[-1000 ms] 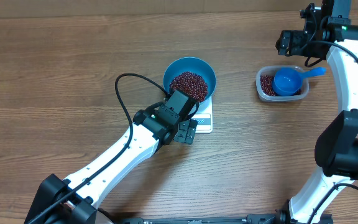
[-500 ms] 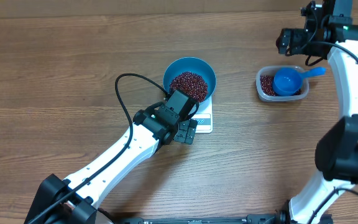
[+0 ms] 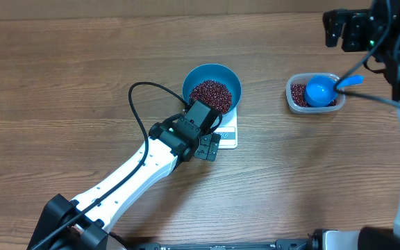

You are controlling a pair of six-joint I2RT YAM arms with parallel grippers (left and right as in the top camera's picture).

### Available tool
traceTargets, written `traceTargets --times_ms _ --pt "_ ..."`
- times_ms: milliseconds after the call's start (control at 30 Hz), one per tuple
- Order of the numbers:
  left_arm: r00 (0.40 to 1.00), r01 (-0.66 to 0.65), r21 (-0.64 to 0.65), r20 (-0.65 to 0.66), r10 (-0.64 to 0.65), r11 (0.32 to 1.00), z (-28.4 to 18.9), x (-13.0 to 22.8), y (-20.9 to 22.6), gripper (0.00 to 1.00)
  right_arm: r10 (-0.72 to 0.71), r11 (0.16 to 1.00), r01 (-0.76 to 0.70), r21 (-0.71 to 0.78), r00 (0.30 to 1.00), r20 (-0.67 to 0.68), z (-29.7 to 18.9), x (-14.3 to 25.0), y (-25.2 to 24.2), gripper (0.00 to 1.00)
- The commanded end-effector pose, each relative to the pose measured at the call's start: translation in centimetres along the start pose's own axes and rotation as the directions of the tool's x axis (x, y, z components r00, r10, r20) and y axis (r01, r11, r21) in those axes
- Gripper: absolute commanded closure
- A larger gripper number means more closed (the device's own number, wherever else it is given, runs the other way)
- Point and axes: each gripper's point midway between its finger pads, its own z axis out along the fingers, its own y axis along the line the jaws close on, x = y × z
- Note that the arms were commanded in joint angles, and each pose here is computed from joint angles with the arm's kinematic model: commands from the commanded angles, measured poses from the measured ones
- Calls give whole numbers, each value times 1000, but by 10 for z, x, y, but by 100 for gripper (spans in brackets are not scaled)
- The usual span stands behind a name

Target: Scoop item into bowl and weigh 150g on scale

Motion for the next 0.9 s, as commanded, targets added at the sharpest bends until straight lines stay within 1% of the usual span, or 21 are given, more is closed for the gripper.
traceTargets --times_ms 0,233,333,433,533,633,767,867 --pt "1000 24 -21 -4 -24 999 4 1 5 0 -9 1000 8 8 996 93 -40 -19 3 0" --pt "1000 24 -21 -4 -24 999 4 1 5 1 -30 999 27 19 974 223 -109 -36 13 0" --pt "1000 24 -21 -4 -24 999 4 1 5 0 -36 999 31 22 966 257 -132 -35 17 0" --pt "1000 23 -21 -4 -23 1000 4 1 5 0 -37 999 32 23 964 264 -144 -25 19 0" --pt "1000 24 -21 -4 -24 999 4 1 5 0 -39 999 34 23 968 247 -145 -6 20 0" --pt "1000 24 -21 -4 -24 999 4 1 5 1 -29 1000 27 17 980 198 -137 22 21 0" --pt "1000 24 -21 -4 -24 999 4 1 5 0 -18 1000 17 11 992 128 -117 64 21 0" --pt "1000 24 -21 -4 -24 999 4 1 5 0 -17 1000 16 5 992 124 -98 87 20 0"
